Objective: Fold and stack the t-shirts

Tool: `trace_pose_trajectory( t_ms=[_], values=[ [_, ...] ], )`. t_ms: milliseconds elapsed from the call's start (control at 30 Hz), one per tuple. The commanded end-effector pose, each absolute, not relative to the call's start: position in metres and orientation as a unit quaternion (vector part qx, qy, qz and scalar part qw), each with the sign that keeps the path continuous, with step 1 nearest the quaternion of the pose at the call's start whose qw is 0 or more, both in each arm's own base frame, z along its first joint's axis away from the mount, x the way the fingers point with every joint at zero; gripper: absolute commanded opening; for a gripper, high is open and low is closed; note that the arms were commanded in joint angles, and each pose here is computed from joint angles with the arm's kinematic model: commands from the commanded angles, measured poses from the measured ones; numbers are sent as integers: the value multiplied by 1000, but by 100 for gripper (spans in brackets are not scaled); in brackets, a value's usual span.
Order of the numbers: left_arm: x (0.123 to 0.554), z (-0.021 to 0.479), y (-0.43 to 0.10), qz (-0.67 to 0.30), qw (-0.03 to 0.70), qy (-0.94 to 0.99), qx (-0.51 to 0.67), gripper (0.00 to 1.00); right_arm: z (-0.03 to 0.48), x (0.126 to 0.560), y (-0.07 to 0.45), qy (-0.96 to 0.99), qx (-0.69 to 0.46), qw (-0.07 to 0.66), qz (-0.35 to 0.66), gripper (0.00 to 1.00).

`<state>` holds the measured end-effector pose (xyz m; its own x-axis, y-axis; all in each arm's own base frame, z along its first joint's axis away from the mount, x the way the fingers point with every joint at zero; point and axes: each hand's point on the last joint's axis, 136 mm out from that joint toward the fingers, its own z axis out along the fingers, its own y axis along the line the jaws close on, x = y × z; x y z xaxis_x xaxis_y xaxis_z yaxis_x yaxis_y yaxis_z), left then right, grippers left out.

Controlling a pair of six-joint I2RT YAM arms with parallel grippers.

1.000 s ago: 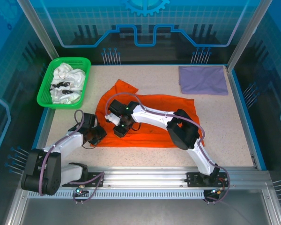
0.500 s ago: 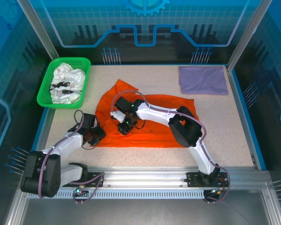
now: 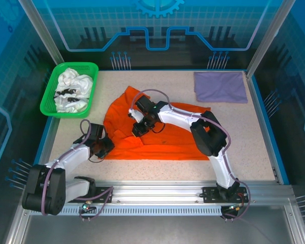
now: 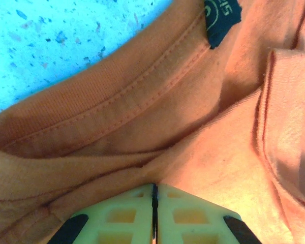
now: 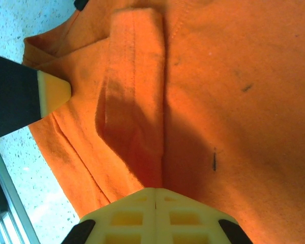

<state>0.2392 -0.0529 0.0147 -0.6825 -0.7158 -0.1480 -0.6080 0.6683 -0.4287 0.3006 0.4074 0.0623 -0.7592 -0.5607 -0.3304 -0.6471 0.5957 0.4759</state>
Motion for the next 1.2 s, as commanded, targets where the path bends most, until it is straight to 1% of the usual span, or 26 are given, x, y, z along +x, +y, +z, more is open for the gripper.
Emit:
trace_pose_trajectory(
  t_ms=[0, 233, 533, 567, 600, 633, 667, 700, 767, 800, 833, 967, 1033, 1100, 1167],
  values=[
    [226, 8, -43, -150, 146, 907, -366, 10, 74, 311, 401, 895, -301, 79, 320, 0],
    [226, 8, -43, -150, 148, 907, -364, 10, 63, 317, 384, 909, -261, 70, 318, 0],
    [226, 8, -44, -150, 148, 908, -361, 10, 54, 319, 365, 927, -214, 78, 298, 0],
    [226, 8, -44, -150, 149, 908, -362, 10, 55, 319, 362, 930, -207, 83, 292, 5],
    [226, 9, -44, -150, 149, 908, -362, 10, 56, 321, 358, 934, -199, 90, 284, 14],
    [228, 10, -44, -151, 151, 908, -360, 10, 58, 323, 353, 938, -185, 95, 278, 21],
    [228, 10, -44, -151, 151, 908, -360, 11, 60, 323, 349, 940, -175, 94, 276, 23],
    [229, 13, -44, -151, 153, 908, -359, 12, 63, 324, 346, 942, -164, 94, 278, 28],
    [234, 23, -45, -154, 161, 908, -354, 16, 68, 327, 335, 948, -135, 97, 271, 41],
    [237, 30, -46, -159, 168, 907, -352, 18, 72, 329, 327, 950, -121, 103, 268, 47],
    [241, 40, -47, -166, 177, 904, -352, 20, 78, 331, 319, 951, -104, 112, 267, 50],
    [255, 83, -54, -167, 229, 905, -316, 22, 101, 330, 282, 948, -37, 158, 275, 51],
    [261, 101, -66, -158, 253, 914, -275, 24, 100, 319, 257, 954, 8, 154, 257, 52],
    [266, 108, -88, -166, 248, 925, -234, 24, 95, 302, 238, 959, 34, 143, 244, 52],
    [267, 103, -111, -165, 233, 938, -197, 24, 88, 286, 223, 960, 52, 141, 235, 52]
  ],
)
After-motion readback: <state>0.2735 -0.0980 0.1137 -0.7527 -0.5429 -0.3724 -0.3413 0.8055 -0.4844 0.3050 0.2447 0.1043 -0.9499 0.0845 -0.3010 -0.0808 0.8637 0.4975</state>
